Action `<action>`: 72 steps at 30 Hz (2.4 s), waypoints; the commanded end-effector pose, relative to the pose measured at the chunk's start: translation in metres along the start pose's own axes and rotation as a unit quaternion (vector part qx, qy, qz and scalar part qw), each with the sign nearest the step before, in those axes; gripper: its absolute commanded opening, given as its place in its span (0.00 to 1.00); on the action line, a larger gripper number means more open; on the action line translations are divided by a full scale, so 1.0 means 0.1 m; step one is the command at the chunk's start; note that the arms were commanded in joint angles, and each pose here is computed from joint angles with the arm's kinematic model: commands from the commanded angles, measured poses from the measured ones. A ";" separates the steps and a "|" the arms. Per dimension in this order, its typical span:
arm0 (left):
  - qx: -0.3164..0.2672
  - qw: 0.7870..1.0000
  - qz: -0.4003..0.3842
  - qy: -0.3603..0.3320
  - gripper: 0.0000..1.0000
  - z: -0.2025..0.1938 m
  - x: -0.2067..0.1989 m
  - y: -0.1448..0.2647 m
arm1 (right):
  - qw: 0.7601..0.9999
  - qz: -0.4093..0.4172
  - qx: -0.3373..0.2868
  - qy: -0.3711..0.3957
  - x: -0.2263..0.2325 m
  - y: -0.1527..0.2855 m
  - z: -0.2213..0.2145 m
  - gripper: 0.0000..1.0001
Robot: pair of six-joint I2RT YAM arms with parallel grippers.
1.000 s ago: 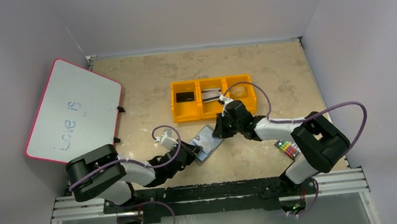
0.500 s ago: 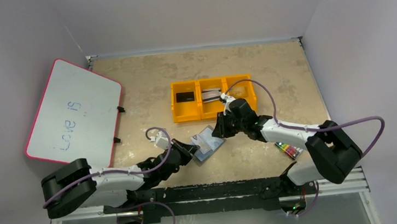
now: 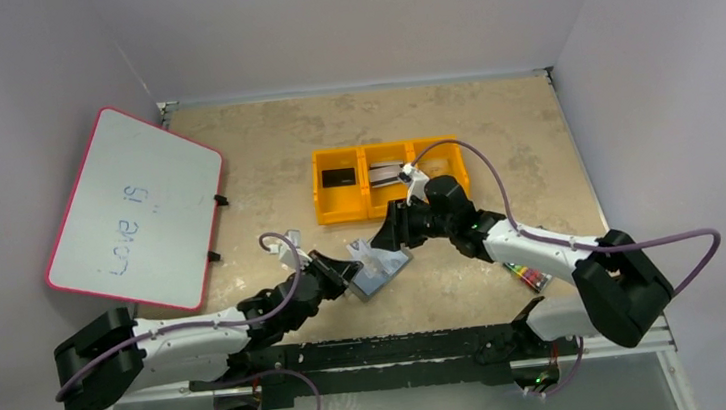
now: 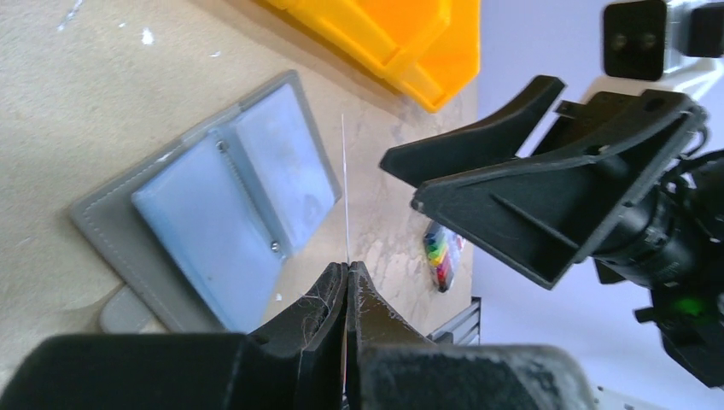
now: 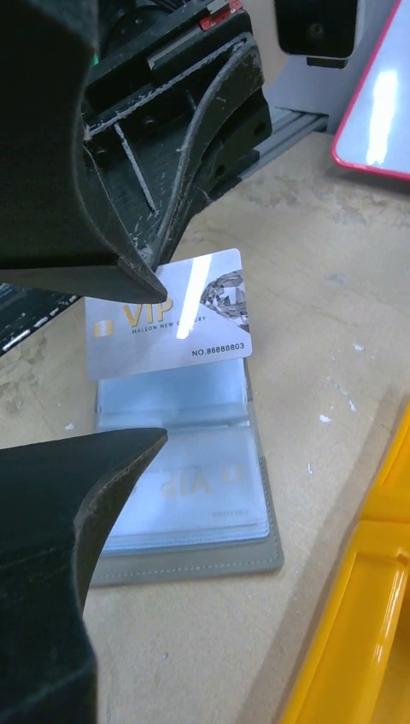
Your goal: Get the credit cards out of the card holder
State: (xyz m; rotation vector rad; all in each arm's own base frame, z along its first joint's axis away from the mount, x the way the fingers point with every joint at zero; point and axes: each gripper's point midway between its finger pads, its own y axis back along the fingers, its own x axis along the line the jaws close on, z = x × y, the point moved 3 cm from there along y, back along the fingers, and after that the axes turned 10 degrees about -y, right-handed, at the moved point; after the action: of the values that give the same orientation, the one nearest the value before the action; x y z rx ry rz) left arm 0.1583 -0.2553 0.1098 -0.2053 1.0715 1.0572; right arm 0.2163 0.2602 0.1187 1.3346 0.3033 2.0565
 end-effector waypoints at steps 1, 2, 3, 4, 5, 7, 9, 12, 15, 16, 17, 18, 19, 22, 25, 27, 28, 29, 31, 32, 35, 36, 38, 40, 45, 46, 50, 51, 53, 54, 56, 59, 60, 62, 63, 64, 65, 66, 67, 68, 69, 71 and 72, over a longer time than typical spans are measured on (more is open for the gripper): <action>-0.011 0.999 -0.045 -0.020 0.00 0.09 -0.19 0.08 | 0.998 0.066 -0.002 -0.005 0.19 0.00 0.05 0.59; -0.012 0.998 -0.050 -0.022 0.00 0.10 -0.20 0.09 | 0.997 0.078 0.000 -0.007 0.22 0.01 0.05 0.60; -0.014 0.998 -0.053 -0.022 0.00 0.11 -0.21 0.10 | 0.996 0.091 -0.001 -0.007 0.26 0.02 0.06 0.60; -0.015 0.998 -0.059 -0.024 0.00 0.13 -0.23 0.12 | 0.995 0.104 0.001 -0.005 0.31 0.04 0.06 0.61; -0.018 0.997 -0.066 -0.024 0.00 0.14 -0.26 0.14 | 0.993 0.115 0.002 -0.004 0.34 0.05 0.07 0.63; -0.020 0.997 -0.077 -0.027 0.00 0.17 -0.30 0.16 | 0.992 0.127 0.005 -0.006 0.39 0.06 0.08 0.64; -0.021 0.996 -0.084 -0.030 0.00 0.18 -0.33 0.18 | 0.990 0.140 0.002 -0.005 0.43 0.09 0.10 0.64; -0.024 0.994 -0.099 -0.029 0.00 0.21 -0.39 0.21 | 0.987 0.162 0.009 -0.005 0.49 0.12 0.11 0.65; -0.029 0.993 -0.116 -0.023 0.00 0.23 -0.44 0.24 | 0.984 0.179 0.018 -0.006 0.54 0.14 0.09 0.66; -0.029 0.992 -0.122 -0.021 0.00 0.23 -0.46 0.25 | 0.983 0.182 0.017 -0.008 0.54 0.15 0.09 0.66; -0.031 0.991 -0.128 -0.021 0.00 0.24 -0.48 0.25 | 0.983 0.185 0.018 -0.010 0.54 0.15 0.10 0.66; -0.031 0.990 -0.133 -0.020 0.00 0.25 -0.50 0.26 | 0.982 0.187 0.018 -0.011 0.53 0.16 0.10 0.66; -0.032 0.990 -0.137 -0.020 0.00 0.26 -0.52 0.27 | 0.981 0.191 0.019 -0.012 0.53 0.16 0.10 0.65; -0.034 0.988 -0.150 -0.018 0.00 0.28 -0.57 0.29 | 0.978 0.206 0.025 -0.016 0.54 0.17 0.09 0.64; -0.036 0.986 -0.165 -0.016 0.00 0.30 -0.63 0.32 | 0.976 0.216 0.033 -0.018 0.55 0.18 0.09 0.62; -0.037 0.985 -0.169 -0.017 0.00 0.30 -0.64 0.33 | 0.973 0.228 0.035 -0.020 0.57 0.21 0.08 0.59; -0.038 0.985 -0.170 -0.017 0.00 0.31 -0.65 0.33 | 0.971 0.235 0.036 -0.019 0.59 0.22 0.08 0.58; -0.038 0.984 -0.171 -0.017 0.00 0.31 -0.65 0.34 | 0.969 0.244 0.037 -0.018 0.61 0.24 0.09 0.55; -0.039 0.984 -0.173 -0.017 0.00 0.31 -0.65 0.34 | 0.965 0.257 0.040 -0.017 0.66 0.28 0.09 0.49; -0.040 0.984 -0.174 -0.016 0.00 0.31 -0.65 0.34 | 0.965 0.260 0.039 -0.017 0.67 0.29 0.10 0.46; -0.040 0.984 -0.176 -0.015 0.00 0.32 -0.65 0.35 | 0.962 0.270 0.033 -0.017 0.70 0.35 0.12 0.42; -0.041 0.983 -0.176 -0.014 0.00 0.32 -0.65 0.35 | 0.961 0.274 0.032 -0.017 0.70 0.37 0.13 0.39; -0.040 0.983 -0.176 -0.014 0.00 0.32 -0.64 0.35 | 0.960 0.277 0.030 -0.019 0.70 0.40 0.14 0.35; -0.041 0.983 -0.178 -0.014 0.00 0.32 -0.65 0.36 | 0.960 0.277 0.028 -0.020 0.69 0.42 0.15 0.24; -0.043 0.983 -0.176 -0.015 0.00 0.32 -0.63 0.36 | 0.959 0.281 0.023 -0.022 0.69 0.46 0.17 0.14; -0.043 0.983 -0.175 -0.015 0.00 0.32 -0.62 0.35 | 0.958 0.284 0.022 -0.021 0.70 0.47 0.17 0.10; -0.044 0.984 -0.169 -0.013 0.05 0.31 -0.58 0.35 | 0.957 0.288 0.022 -0.018 0.72 0.49 0.17 0.00; -0.045 0.985 -0.169 -0.013 0.12 0.31 -0.57 0.35 | 0.957 0.288 0.021 -0.016 0.73 0.50 0.18 0.00; -0.049 0.985 -0.167 -0.012 0.24 0.32 -0.54 0.36 | 0.958 0.287 0.021 -0.015 0.73 0.50 0.19 0.00; -0.051 0.985 -0.163 -0.010 0.31 0.33 -0.52 0.36 | 0.958 0.286 0.020 -0.013 0.73 0.50 0.19 0.00; -0.055 0.987 -0.153 -0.009 0.38 0.35 -0.47 0.36 | 0.961 0.277 0.012 -0.009 0.73 0.50 0.22 0.00; -0.057 0.989 -0.133 -0.015 0.41 0.36 -0.41 0.36 | 0.972 0.234 -0.002 -0.010 0.64 0.45 0.28 0.00; -0.058 0.991 -0.123 -0.019 0.42 0.36 -0.38 0.36 | 0.975 0.221 -0.017 0.001 0.63 0.44 0.35 0.00; -0.062 0.992 -0.106 -0.023 0.43 0.39 -0.33 0.36 | 0.987 0.157 -0.043 0.005 0.50 0.39 0.45 0.00; -0.063 0.993 -0.097 -0.026 0.44 0.39 -0.30 0.36 | 0.990 0.122 -0.064 0.013 0.43 0.38 0.54 0.00; -0.067 0.994 -0.086 -0.029 0.44 0.41 -0.27 0.36 | 0.992 0.088 -0.084 0.027 0.37 0.39 0.62 0.00; -0.068 0.994 -0.073 -0.033 0.45 0.41 -0.22 0.35 | 0.992 0.057 -0.107 0.042 0.31 0.40 0.73 0.00; -0.069 0.995 -0.064 -0.033 0.46 0.43 -0.20 0.35 | 0.989 0.031 -0.129 0.058 0.27 0.42 0.82 0.00; -0.070 0.996 -0.051 -0.035 0.46 0.43 -0.16 0.35 | 0.985 0.006 -0.150 0.087 0.22 0.45 0.91 0.00; -0.072 0.996 -0.041 -0.038 0.47 0.44 -0.13 0.35 | 0.977 -0.012 -0.175 0.120 0.19 0.47 1.03 0.00; -0.071 0.996 -0.034 -0.041 0.48 0.44 -0.10 0.35 | 0.968 -0.022 -0.195 0.155 0.19 0.49 1.13 0.00; -0.069 0.996 -0.021 -0.045 0.50 0.44 -0.07 0.35 | 0.951 -0.048 -0.223 0.208 0.15 0.53 1.28 0.00; -0.068 0.996 -0.014 -0.049 0.52 0.43 -0.06 0.35 | 0.942 -0.060 -0.234 0.235 0.14 0.55 1.35 0.00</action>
State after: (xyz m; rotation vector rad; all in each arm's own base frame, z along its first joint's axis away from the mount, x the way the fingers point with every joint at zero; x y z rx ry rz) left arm 0.1530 -0.2182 0.1401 -0.2836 0.9131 1.0425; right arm 0.2712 0.2347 0.1983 0.9826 0.0338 2.2004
